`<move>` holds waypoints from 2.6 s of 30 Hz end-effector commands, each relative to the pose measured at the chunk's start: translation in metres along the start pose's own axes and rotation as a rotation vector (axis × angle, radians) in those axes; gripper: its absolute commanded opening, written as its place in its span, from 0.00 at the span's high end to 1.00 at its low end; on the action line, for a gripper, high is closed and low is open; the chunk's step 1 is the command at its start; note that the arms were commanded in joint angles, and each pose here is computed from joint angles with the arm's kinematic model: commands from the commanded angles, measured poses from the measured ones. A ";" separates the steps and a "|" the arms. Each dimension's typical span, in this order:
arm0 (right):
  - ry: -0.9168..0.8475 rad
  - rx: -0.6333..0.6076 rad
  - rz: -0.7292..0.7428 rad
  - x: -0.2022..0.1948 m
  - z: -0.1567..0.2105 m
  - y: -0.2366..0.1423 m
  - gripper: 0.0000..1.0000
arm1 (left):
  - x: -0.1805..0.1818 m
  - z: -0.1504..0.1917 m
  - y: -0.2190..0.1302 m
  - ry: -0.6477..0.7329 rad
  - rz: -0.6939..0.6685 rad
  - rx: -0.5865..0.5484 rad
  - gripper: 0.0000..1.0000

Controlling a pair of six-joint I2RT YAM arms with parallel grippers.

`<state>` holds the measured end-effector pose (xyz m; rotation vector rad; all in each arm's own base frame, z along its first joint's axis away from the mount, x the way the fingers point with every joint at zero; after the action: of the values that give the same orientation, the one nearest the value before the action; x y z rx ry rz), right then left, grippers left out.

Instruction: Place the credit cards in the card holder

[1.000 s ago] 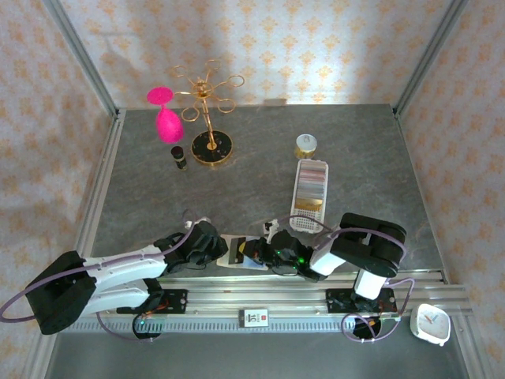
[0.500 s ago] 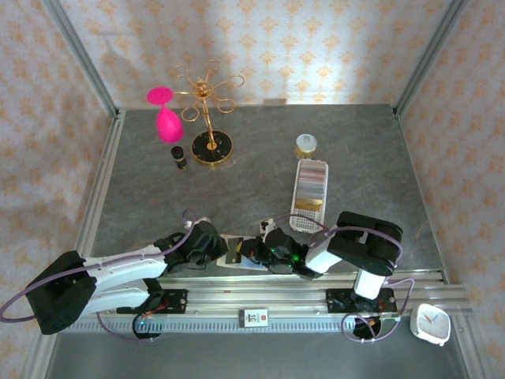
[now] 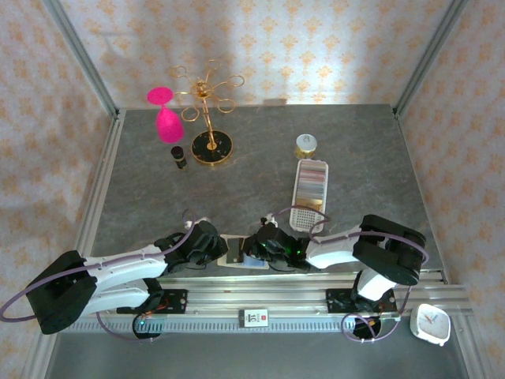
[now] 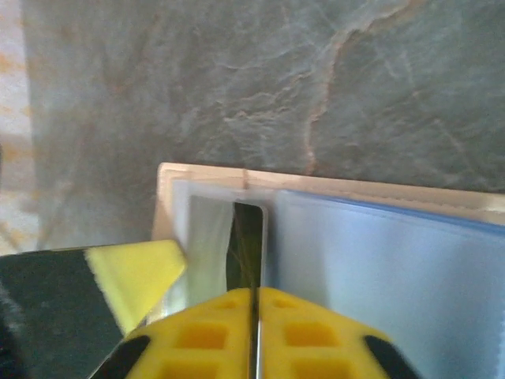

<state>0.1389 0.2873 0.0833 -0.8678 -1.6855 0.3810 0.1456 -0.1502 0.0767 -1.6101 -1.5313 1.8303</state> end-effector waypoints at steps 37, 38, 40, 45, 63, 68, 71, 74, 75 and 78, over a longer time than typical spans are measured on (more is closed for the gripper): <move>-0.036 -0.064 0.170 0.007 -0.009 -0.027 0.90 | 0.018 0.005 0.008 0.001 -0.125 0.032 0.87; -0.028 -0.067 0.189 0.004 -0.009 -0.031 0.89 | 0.018 0.005 0.008 -0.001 -0.123 0.029 0.87; -0.012 -0.064 0.220 -0.003 -0.007 -0.035 0.86 | 0.019 0.005 0.008 -0.003 -0.124 0.029 0.87; 0.018 -0.054 0.264 -0.016 -0.002 -0.037 0.79 | 0.018 0.005 0.008 -0.005 -0.122 0.028 0.87; 0.008 0.040 0.262 -0.016 0.007 -0.016 0.68 | 0.019 0.005 0.008 0.000 -0.117 0.029 0.87; 0.012 0.039 0.166 0.004 0.003 -0.010 0.65 | 0.019 0.005 0.007 -0.001 -0.113 0.028 0.85; 0.026 0.040 0.118 0.011 0.002 -0.008 0.64 | 0.019 0.005 0.006 -0.004 -0.105 0.023 0.83; 0.042 0.049 0.080 0.014 0.003 -0.005 0.64 | 0.019 0.005 0.005 -0.006 -0.100 0.020 0.81; 0.047 0.047 0.066 0.016 0.002 -0.005 0.64 | 0.019 0.005 0.005 -0.008 -0.096 0.019 0.81; 0.054 0.034 0.023 0.022 0.001 -0.007 0.64 | 0.020 0.005 0.005 -0.010 -0.094 0.018 0.81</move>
<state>0.1338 0.2917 0.0970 -0.9122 -1.6049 0.4521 0.1496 -0.1542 0.0794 -1.6175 -1.5323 1.8434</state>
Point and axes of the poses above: each hand's point on the last joint's axis, 136 mm out from that joint toward the fingers, its own y axis out along the fingers, its own x axis along the line the jaws close on, z = x × y, the point moved 8 cm from there along -y, back along the fingers, and after that the axes turned 5 degrees about -y, right-handed, at the moved point
